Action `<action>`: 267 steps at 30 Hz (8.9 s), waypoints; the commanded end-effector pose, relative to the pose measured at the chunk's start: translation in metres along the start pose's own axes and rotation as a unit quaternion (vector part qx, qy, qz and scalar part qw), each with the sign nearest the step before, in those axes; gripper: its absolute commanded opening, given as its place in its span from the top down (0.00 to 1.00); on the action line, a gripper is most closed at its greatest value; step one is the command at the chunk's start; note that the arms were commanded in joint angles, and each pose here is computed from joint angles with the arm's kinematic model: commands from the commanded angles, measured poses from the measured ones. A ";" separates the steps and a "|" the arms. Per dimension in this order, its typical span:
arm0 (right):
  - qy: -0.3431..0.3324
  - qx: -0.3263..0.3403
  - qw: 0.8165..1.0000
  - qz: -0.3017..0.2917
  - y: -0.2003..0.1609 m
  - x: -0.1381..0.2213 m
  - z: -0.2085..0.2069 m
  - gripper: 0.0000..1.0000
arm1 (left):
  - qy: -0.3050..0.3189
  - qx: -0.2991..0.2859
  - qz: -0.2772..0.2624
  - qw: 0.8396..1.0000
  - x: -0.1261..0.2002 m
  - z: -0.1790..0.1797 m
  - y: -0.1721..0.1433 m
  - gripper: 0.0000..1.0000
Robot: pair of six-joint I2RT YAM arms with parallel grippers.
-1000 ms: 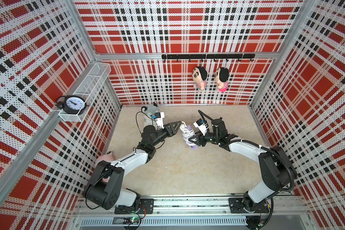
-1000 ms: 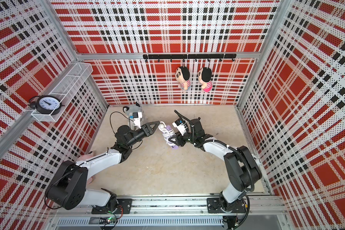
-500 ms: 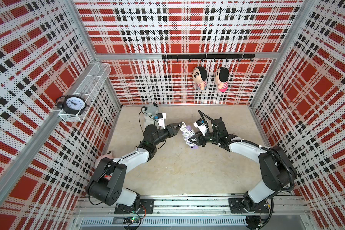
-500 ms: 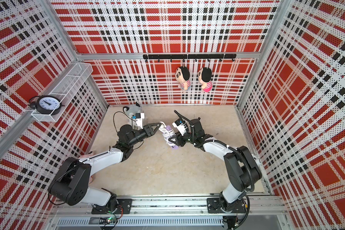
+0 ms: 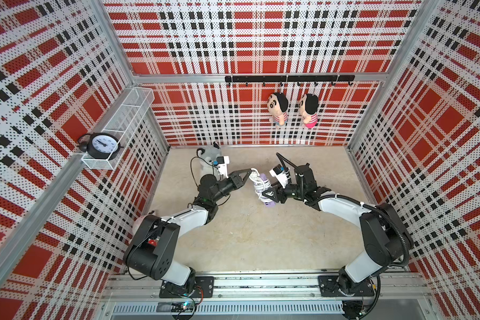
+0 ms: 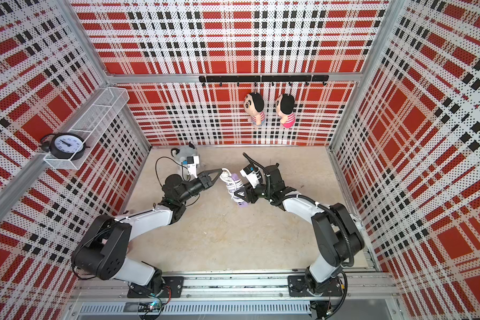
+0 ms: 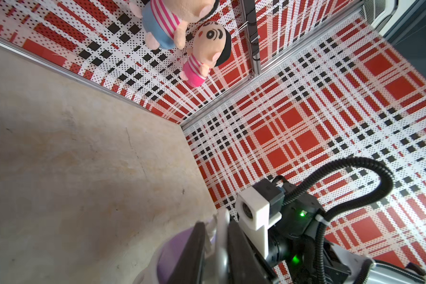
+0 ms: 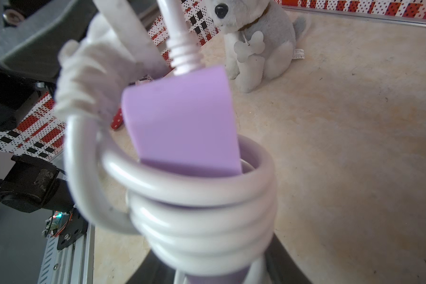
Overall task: Unwrap the cord wrapped around the power strip
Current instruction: Unwrap the power cord from the power strip.
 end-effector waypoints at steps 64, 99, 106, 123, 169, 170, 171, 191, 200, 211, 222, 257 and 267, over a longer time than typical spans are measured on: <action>0.281 -0.053 0.937 -0.203 0.099 0.030 0.047 0.99 | -0.065 -0.056 0.067 0.994 0.002 0.003 -0.067 0.68; 0.236 -0.056 0.967 -0.078 0.056 0.004 0.030 1.00 | -0.145 -0.061 0.073 0.985 0.019 -0.025 -0.048 0.19; 0.243 -0.055 0.966 -0.074 0.055 0.004 0.031 1.00 | -0.181 -0.039 0.069 0.980 0.027 -0.028 -0.042 0.40; 0.005 -0.026 1.000 0.004 0.062 0.053 -0.027 0.29 | -0.087 -0.011 0.028 0.996 0.018 0.019 -0.036 0.98; 0.106 -0.023 0.992 0.062 0.083 -0.014 -0.014 0.48 | 0.019 -0.130 0.088 0.987 -0.017 0.023 -0.066 1.00; 0.108 -0.025 0.992 0.064 0.082 -0.015 -0.013 0.46 | 0.019 -0.131 0.087 0.987 -0.018 0.022 -0.065 1.00; 0.110 -0.026 0.991 0.066 0.080 -0.016 -0.013 0.44 | 0.018 -0.131 0.087 0.987 -0.018 0.021 -0.065 1.00; 0.078 -0.035 0.991 0.100 0.072 -0.021 -0.023 0.65 | 0.006 -0.173 0.088 0.981 -0.018 0.008 -0.067 1.00; 0.077 -0.030 0.991 0.105 0.071 -0.024 -0.021 0.51 | 0.005 -0.184 0.090 0.979 -0.019 0.003 -0.067 1.00; 0.062 -0.026 0.992 0.111 0.072 -0.023 -0.024 0.80 | -0.003 -0.195 0.085 0.977 -0.020 -0.007 -0.063 1.00; 0.015 -0.015 0.999 0.047 0.093 0.014 -0.022 1.00 | 0.016 -0.131 -0.006 0.991 -0.006 0.007 -0.041 1.00; -0.270 -0.197 0.942 0.024 0.005 0.119 -0.113 0.82 | -0.092 -0.014 -0.195 0.976 0.078 0.011 0.005 1.00; -0.181 -0.203 0.962 0.010 0.010 0.122 -0.085 0.24 | -0.107 -0.024 -0.162 0.981 0.060 0.003 0.002 1.00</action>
Point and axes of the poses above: each gripper's point midway between its finger pads, its own x axis back along the fingers, its own z axis along the line the jaws close on, y = z × x, the point moved 5 cm from there along x, back along the fingers, and after that the axes turned 10 degrees about x, right-handed, at the moved point
